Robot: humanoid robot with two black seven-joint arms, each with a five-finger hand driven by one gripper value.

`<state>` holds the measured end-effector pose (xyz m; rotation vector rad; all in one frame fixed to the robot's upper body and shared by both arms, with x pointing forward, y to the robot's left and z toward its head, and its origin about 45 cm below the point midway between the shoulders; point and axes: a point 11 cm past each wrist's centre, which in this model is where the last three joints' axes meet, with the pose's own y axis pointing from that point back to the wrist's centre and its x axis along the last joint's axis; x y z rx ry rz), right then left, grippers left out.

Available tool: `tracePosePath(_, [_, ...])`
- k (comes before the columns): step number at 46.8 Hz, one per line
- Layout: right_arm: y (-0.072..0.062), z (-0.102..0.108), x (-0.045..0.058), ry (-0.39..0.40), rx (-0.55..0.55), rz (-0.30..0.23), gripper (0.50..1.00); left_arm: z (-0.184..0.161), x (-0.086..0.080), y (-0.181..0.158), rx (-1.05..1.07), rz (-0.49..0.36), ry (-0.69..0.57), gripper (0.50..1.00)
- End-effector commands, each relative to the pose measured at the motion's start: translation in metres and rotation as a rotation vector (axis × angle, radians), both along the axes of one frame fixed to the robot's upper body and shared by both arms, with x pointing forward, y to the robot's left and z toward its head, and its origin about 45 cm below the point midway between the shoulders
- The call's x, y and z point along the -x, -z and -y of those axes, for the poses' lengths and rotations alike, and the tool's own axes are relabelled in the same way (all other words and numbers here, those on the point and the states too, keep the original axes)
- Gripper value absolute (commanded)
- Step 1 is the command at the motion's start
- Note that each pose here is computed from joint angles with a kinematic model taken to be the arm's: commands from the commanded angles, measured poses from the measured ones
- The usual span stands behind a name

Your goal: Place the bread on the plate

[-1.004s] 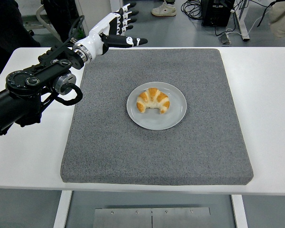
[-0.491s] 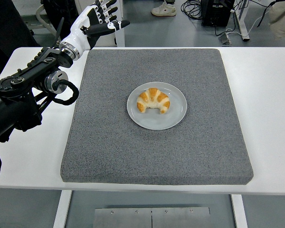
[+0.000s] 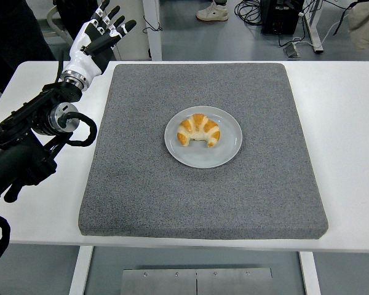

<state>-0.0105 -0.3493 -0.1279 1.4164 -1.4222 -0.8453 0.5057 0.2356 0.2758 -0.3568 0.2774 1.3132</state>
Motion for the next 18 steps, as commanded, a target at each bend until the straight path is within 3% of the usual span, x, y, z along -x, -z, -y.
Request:
tracePosePath(1, [0.000,0.000,0.000,-0.001,0.000,0.000,1.000,0.001,0.002,0.005,-0.005,-0.008,0.002,0.972])
tracePosePath(18, [0.000,0.000,0.000,-0.001,0.000,0.000,1.000,-0.002,0.007,0.020,-0.003,-0.036,-0.006,0.972])
